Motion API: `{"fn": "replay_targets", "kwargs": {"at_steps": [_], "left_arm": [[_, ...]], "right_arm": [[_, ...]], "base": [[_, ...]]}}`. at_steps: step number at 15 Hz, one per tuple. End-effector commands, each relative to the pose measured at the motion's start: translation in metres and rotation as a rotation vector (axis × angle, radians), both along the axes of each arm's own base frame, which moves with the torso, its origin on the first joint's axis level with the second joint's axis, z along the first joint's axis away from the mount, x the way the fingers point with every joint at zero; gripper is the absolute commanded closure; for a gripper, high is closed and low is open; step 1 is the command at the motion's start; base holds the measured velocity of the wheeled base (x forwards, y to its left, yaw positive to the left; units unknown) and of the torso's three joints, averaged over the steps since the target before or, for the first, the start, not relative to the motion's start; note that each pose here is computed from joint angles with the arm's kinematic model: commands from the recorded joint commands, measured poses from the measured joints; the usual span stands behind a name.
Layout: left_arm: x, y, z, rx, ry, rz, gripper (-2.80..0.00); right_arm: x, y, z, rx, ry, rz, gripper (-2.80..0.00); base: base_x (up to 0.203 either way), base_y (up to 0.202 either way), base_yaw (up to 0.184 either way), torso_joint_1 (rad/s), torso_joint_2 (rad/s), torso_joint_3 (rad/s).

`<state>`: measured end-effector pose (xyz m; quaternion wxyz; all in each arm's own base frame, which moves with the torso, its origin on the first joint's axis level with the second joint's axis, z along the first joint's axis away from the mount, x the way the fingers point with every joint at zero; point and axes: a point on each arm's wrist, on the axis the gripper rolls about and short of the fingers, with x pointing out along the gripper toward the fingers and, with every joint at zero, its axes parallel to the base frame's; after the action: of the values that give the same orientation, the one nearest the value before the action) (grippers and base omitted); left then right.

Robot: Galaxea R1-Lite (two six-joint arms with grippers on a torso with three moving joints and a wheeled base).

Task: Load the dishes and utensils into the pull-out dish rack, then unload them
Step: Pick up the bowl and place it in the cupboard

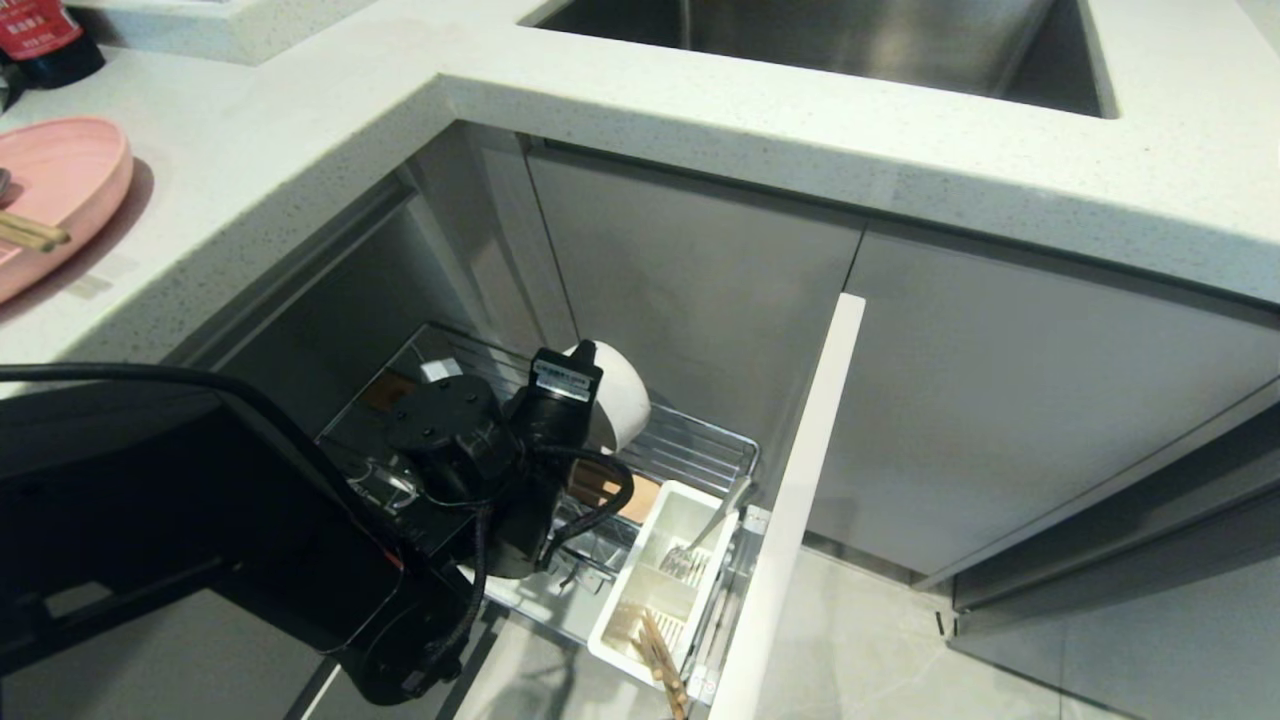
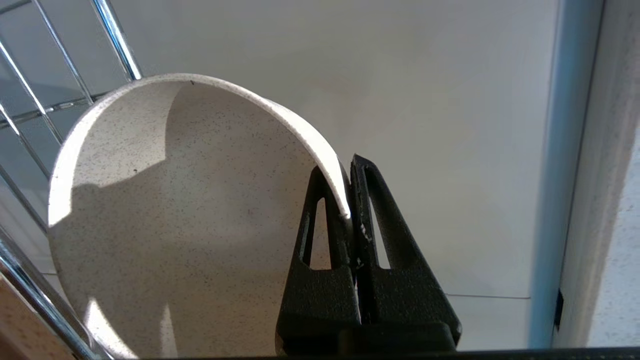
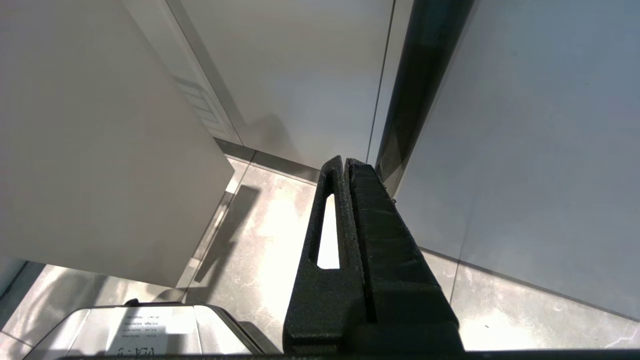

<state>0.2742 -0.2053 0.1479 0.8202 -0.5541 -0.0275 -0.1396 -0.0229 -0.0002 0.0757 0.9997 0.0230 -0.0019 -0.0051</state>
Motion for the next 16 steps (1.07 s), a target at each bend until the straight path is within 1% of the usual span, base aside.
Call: {"fn": "replay_targets", "kwargs": {"at_steps": [1,4,8,16], "left_arm": [[-0.001,0.000,0.002,-0.017,-0.009,0.001,0.00],[0.000,0.000,0.000,-0.015,-0.004,0.007,0.00],[0.001,-0.001,-0.005,-0.012,0.032,0.006,0.00],[0.003,-0.002,-0.011,-0.006,0.049,0.005,0.00]], "right_arm": [[0.000,0.000,0.000,0.000,0.001,0.000,0.00],[0.000,0.000,0.000,0.000,0.001,0.001,0.00],[0.000,0.000,0.000,0.000,0.001,0.000,0.00],[0.000,0.000,0.000,0.000,0.001,0.001,0.00]], "base": [[0.000,0.000,0.000,0.000,0.00,0.000],[0.000,0.000,0.000,0.000,0.00,0.000],[0.000,0.000,0.000,0.000,0.00,0.000],[0.000,0.000,0.000,0.000,0.00,0.000]]}}
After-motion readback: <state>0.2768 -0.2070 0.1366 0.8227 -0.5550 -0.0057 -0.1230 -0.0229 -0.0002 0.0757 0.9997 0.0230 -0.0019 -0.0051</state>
